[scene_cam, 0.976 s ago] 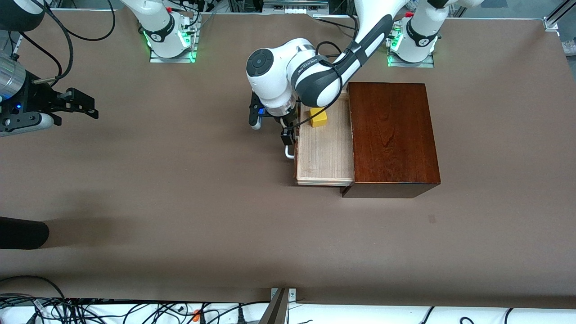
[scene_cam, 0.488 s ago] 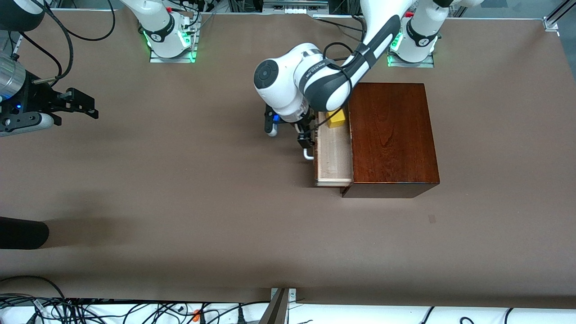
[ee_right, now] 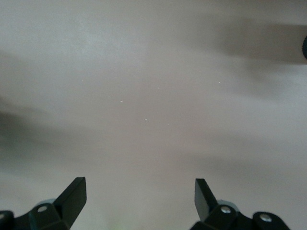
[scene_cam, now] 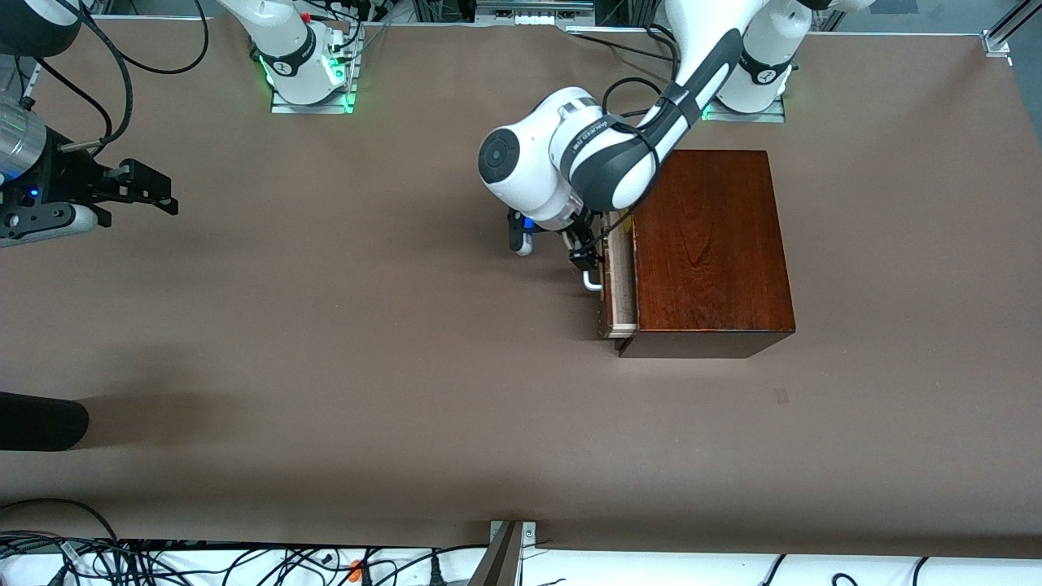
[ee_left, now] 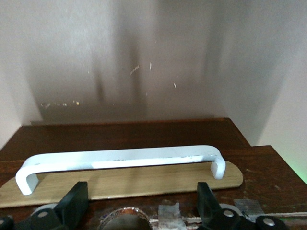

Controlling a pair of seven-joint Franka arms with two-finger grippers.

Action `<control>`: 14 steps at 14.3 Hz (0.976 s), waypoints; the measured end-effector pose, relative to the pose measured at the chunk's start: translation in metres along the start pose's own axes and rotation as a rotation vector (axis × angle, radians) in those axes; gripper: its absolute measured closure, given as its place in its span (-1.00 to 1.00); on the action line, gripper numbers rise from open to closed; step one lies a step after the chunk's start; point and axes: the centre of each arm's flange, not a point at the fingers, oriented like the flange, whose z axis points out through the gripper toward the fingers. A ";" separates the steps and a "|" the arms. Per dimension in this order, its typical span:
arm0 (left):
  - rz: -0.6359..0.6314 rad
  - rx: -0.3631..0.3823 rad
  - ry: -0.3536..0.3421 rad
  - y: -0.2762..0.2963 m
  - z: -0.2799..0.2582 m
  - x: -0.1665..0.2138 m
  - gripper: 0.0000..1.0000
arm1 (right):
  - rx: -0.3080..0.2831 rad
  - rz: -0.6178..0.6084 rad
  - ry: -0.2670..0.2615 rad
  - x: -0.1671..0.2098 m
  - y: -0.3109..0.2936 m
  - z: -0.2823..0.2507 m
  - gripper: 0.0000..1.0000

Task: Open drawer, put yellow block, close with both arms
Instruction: 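Push the drawer shut into the box with the left gripper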

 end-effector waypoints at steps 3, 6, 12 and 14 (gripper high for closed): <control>-0.022 -0.041 -0.036 -0.009 0.010 -0.016 -1.00 | 0.000 0.000 0.000 0.000 0.000 0.000 -1.00; -0.035 -0.063 -0.034 -0.016 0.015 -0.025 -1.00 | 0.000 0.000 0.000 0.000 0.000 0.000 -1.00; -0.196 -0.022 -0.006 -0.005 -0.010 -0.016 -1.00 | 0.000 0.000 0.000 0.000 0.000 0.000 -1.00; -0.343 0.020 0.037 0.011 -0.043 -0.006 -1.00 | 0.000 0.000 0.000 0.000 0.000 0.000 -1.00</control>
